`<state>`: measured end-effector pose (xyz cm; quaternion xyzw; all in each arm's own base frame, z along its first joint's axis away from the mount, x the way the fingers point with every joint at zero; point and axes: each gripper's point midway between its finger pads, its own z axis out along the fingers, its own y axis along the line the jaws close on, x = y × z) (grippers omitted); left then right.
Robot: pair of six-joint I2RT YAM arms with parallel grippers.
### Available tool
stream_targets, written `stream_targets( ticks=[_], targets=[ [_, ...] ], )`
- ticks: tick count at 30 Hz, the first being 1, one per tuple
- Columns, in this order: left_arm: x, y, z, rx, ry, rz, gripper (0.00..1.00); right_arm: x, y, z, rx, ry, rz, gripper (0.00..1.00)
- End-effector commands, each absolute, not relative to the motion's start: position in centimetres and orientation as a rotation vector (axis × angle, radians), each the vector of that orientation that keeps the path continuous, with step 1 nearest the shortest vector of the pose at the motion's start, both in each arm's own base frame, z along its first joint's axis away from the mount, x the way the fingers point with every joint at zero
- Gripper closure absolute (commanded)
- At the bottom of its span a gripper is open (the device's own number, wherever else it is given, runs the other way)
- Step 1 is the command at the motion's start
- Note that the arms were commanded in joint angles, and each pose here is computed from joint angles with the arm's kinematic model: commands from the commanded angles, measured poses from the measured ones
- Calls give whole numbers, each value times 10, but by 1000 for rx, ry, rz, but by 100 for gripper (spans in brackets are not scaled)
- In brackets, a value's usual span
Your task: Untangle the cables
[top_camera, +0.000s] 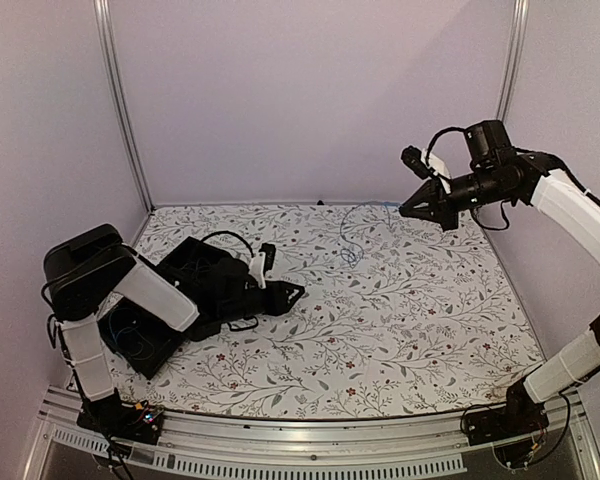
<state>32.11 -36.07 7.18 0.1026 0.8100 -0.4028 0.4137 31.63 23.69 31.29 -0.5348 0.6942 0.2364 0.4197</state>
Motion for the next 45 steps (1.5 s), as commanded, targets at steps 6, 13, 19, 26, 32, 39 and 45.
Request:
stream_targets(
  ticks=[6, 13, 19, 26, 32, 39, 45],
  targets=[
    [320, -348, 89, 284, 2082, -758, 56, 307, 242, 178, -1350, 1977, 813, 100],
    [320, -408, 96, 552, 2096, -683, 53, 311, 242, 161, -1312, 2022, 897, 100],
    [306, -446, 92, 694, 2028, -844, 58, 311, 243, 204, -1304, 1935, 876, 100],
    [269, -473, 82, 944, 1900, -1032, 67, 311, 242, 191, -1304, 1966, 878, 100],
    [252, -471, 43, 1202, 1879, -926, 67, 312, 245, 185, -1303, 1972, 914, 100],
    [262, -480, 27, 1233, 1889, -863, 63, 313, 246, 182, -1303, 1978, 932, 100],
    [273, -494, 20, 1229, 1867, -846, 63, 312, 246, 181, -1303, 1981, 936, 100]
  ],
)
